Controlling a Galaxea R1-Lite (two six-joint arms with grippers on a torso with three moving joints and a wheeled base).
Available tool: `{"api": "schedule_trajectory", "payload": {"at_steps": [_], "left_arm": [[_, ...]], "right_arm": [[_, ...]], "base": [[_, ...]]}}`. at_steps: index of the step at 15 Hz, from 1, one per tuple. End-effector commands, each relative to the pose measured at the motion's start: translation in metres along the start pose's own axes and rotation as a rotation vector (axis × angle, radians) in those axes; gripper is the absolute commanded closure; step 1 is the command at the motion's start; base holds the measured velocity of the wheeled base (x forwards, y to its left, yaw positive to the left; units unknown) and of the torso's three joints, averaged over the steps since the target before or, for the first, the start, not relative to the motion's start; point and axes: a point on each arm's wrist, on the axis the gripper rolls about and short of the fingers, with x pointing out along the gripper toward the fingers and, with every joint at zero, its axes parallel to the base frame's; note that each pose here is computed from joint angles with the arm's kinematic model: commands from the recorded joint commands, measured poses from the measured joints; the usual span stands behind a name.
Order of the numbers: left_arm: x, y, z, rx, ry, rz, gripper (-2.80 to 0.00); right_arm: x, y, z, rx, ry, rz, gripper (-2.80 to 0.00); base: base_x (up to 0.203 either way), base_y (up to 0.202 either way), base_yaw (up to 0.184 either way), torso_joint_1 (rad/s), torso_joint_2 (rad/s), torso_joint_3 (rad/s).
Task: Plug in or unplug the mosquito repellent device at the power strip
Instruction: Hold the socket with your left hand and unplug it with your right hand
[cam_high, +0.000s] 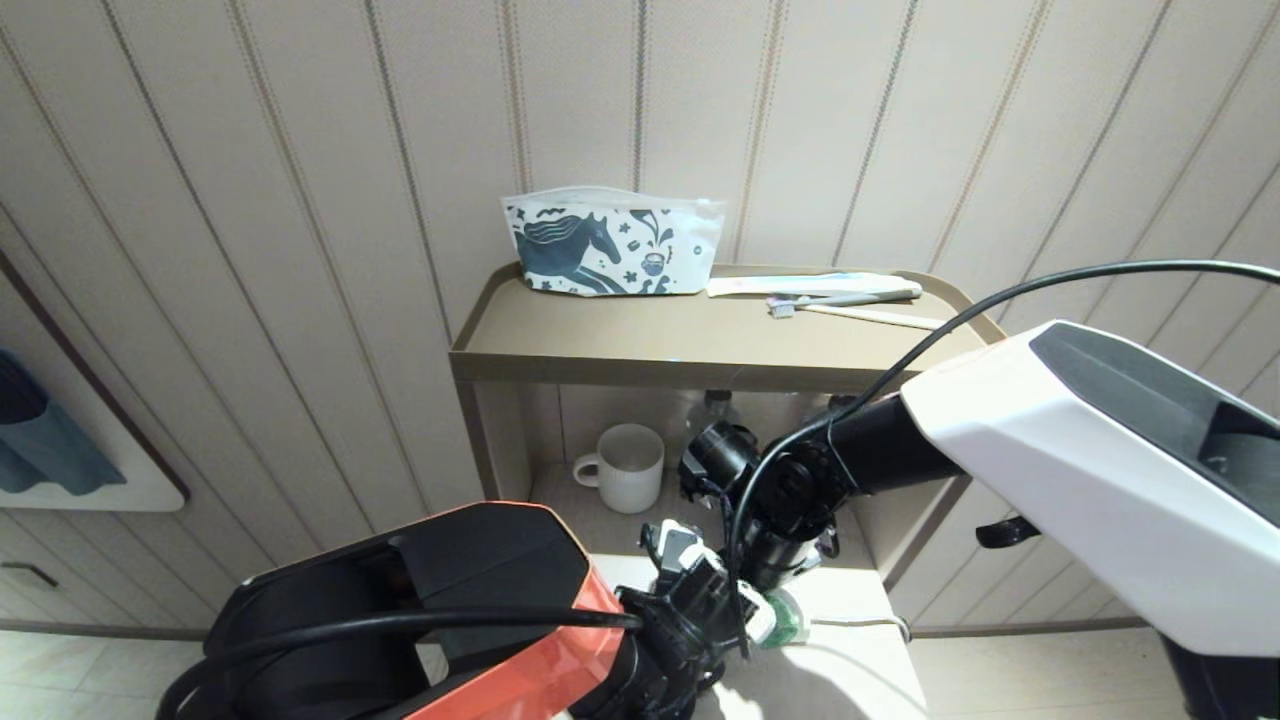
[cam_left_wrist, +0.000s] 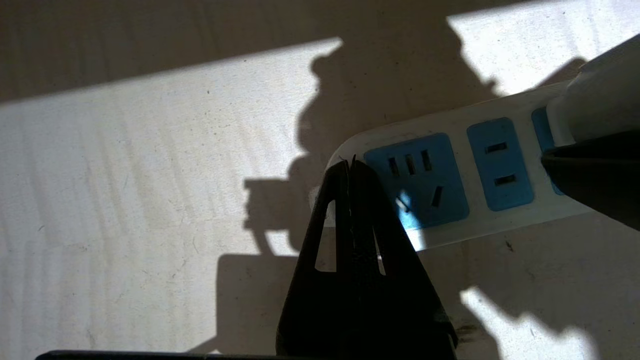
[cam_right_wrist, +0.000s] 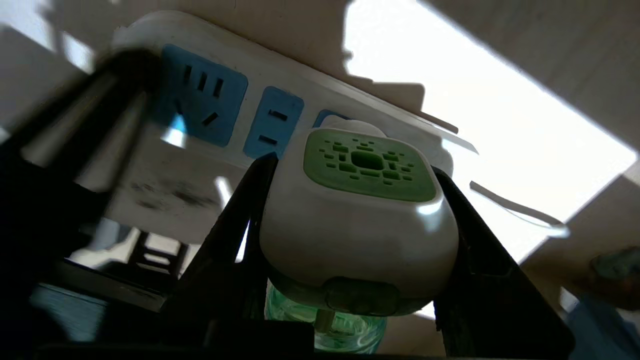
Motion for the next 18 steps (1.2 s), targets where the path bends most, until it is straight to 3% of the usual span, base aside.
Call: {"api": "schedule_trajectory", "payload": {"at_steps": [1,6,18], "left_arm": [[0.001,0.0,0.0,-0.008,-0.006,0.001,0.0],[0.001,0.0,0.0,-0.007,-0.005,0.002,0.0],[0.0,0.001,-0.001,-0.011,-0.006,0.001,0.0]], "right_arm": [[0.003,0.009,0.001,-0.002,-0.024,0.01,0.0],[-0.012,0.019,-0.001,-0.033,-0.05,0.018,0.0],[-0.002,0.006,-0.003,0.041,-0.022,0.013,0.0]], "base": [[0.0,0.0,0.0,0.0,0.0,0.0],[0.0,0.0,0.0,0.0,0.0,0.0],[0.0,0.0,0.0,0.0,0.0,0.0]]}}
